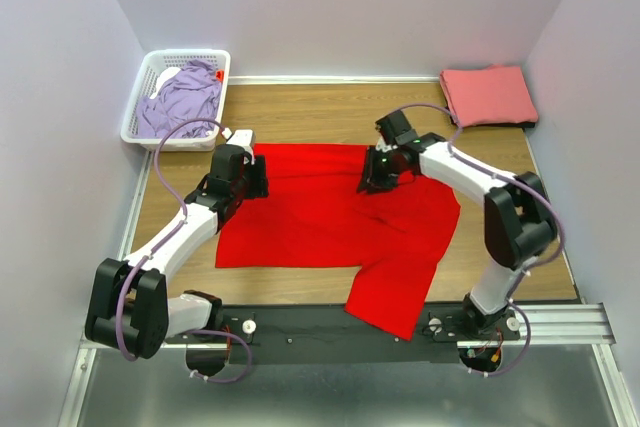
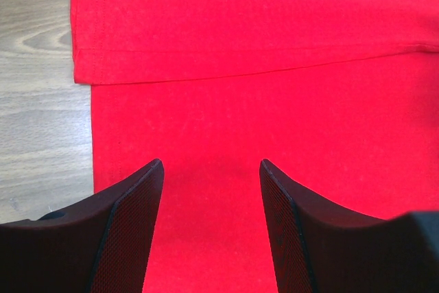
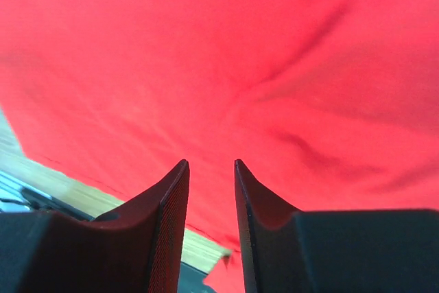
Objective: Fold and stack the t-shirts
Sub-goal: Fold the tshirt
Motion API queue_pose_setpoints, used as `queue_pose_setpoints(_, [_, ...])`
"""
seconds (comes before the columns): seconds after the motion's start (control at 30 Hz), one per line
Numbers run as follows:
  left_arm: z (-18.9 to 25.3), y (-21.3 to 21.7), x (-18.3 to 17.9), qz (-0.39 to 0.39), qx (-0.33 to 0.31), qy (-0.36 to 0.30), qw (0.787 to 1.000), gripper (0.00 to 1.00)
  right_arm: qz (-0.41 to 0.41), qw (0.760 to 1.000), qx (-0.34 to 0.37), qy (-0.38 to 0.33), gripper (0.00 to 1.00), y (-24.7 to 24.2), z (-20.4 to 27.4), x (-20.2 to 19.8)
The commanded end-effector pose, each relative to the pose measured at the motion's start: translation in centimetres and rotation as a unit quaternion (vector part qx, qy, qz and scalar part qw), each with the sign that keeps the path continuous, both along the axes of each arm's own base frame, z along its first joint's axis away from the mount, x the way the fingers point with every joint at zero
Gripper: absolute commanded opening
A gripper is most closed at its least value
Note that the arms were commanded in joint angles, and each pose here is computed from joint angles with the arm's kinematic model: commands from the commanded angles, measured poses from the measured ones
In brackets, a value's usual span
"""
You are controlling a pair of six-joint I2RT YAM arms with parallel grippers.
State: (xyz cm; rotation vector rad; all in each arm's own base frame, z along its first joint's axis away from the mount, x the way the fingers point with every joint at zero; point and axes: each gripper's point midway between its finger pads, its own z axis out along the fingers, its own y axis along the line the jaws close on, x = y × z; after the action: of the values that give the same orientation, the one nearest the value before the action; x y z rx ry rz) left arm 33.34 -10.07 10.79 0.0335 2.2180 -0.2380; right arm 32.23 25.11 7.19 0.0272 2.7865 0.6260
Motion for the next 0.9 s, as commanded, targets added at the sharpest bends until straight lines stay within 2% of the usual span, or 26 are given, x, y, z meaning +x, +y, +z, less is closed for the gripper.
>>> queue_pose_setpoints(0.0, [0.8,0.0,0.6,0.001,0.004,-0.009,1.0,0.66,-0.045,0.999,-0.003,-0.021,0.4,-4.2,1.1,0.4])
queue_pose_setpoints(0.17, [0.7,0.1,0.5,0.002,0.004,-0.008,1.0,0.66,-0.11,0.993,0.027,-0.021,0.39,-8.9,0.7,0.6])
queue_pose_setpoints(0.43, [0.6,0.0,0.6,0.002,0.004,-0.006,1.0,0.66,-0.159,0.985,0.057,0.027,0.37,-11.2,-3.0,-2.7])
queue_pose_setpoints(0.67, [0.3,0.0,0.6,0.001,0.005,-0.002,1.0,0.66,-0.207,0.977,0.027,0.054,0.35,-14.2,-5.6,-5.4])
queue_pose_setpoints(0.87, [0.2,0.0,0.5,0.001,0.005,0.0,1.0,0.66,-0.248,0.967,0.001,0.054,0.34,-16.7,-6.3,-5.9])
